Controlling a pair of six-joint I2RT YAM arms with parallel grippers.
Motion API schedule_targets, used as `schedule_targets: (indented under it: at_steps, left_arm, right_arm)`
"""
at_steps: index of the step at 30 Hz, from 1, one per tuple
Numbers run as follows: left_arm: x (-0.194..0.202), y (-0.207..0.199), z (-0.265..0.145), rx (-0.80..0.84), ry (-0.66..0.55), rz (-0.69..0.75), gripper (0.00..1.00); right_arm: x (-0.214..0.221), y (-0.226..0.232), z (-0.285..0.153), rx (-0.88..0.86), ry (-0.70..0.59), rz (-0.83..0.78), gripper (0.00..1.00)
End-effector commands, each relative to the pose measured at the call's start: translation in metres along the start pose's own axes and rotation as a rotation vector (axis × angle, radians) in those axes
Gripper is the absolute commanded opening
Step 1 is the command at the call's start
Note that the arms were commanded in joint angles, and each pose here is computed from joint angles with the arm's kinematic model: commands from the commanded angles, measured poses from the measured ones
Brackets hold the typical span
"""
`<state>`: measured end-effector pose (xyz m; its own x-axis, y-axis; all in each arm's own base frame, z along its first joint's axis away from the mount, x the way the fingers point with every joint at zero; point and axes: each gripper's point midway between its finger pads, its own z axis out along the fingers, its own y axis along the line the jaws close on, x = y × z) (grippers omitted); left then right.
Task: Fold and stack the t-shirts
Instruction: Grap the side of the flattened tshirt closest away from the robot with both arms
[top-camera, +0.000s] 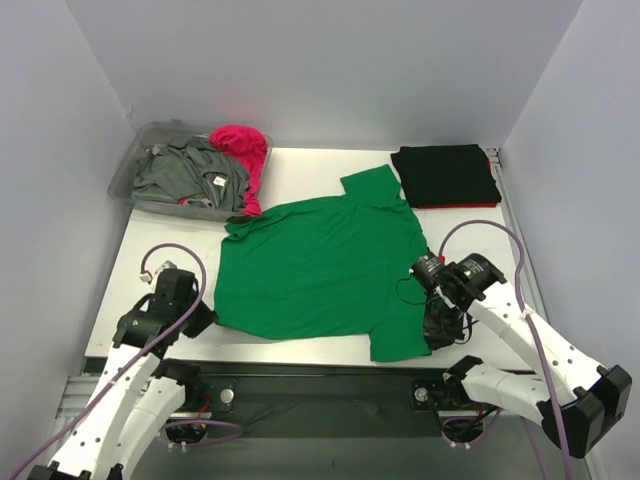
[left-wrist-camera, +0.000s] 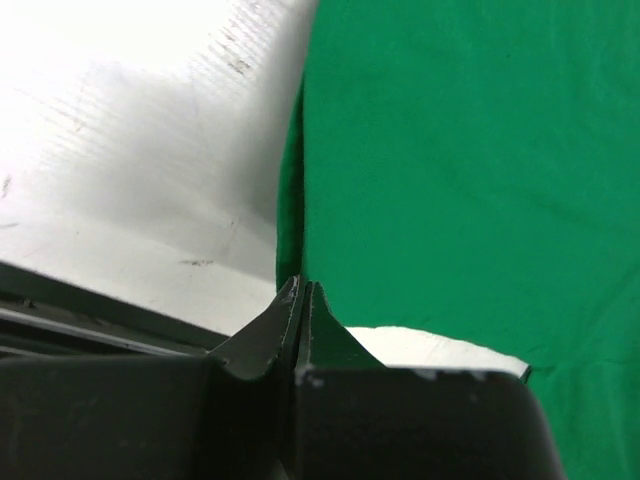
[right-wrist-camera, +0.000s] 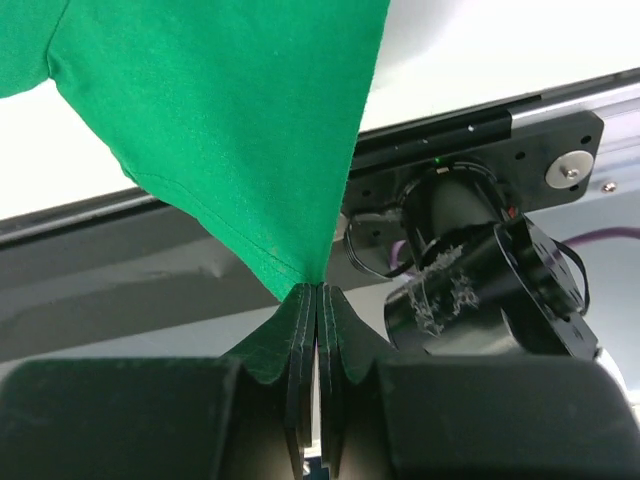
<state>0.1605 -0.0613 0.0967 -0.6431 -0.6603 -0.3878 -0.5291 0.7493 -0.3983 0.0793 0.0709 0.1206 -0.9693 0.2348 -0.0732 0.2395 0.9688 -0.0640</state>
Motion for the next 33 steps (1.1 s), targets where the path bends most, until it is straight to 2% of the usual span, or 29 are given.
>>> schedule_targets:
  at_steps: [1,6,10,14,18,22,26,33]
  left_arm:
    - [-0.008,0.010,-0.022,-0.053,-0.047,-0.056,0.00]
    - [-0.004,0.011,-0.024,-0.047,-0.035,-0.065,0.00]
    - [-0.007,-0.004,-0.013,-0.026,-0.006,-0.035,0.00]
    - [-0.008,-0.019,0.006,-0.041,0.056,0.024,0.00]
    - [-0.020,-0.037,0.025,-0.012,0.057,0.063,0.00]
    - [-0.034,-0.038,0.037,0.007,0.097,0.045,0.00]
    - [-0.058,-0.044,0.041,0.047,0.063,0.015,0.00]
    - [-0.071,-0.060,0.061,0.085,0.091,0.007,0.00]
  right_arm:
    - [0.017,-0.016,-0.013,0.050,0.047,-0.017,0.00]
    - [0.009,-0.013,-0.026,0.008,-0.007,-0.016,0.00]
    - [-0.015,-0.014,-0.034,0.052,-0.032,-0.024,0.00]
    - [-0.049,-0.014,-0.034,0.031,-0.039,0.040,0.00]
    - [-0.093,-0.006,-0.040,-0.010,-0.088,0.030,0.00]
    - [-0.127,0.011,-0.039,-0.043,-0.074,0.029,0.00]
    - [-0.156,0.024,-0.040,-0.055,-0.084,0.026,0.00]
    - [-0.206,0.045,-0.041,-0.071,-0.101,0.031,0.00]
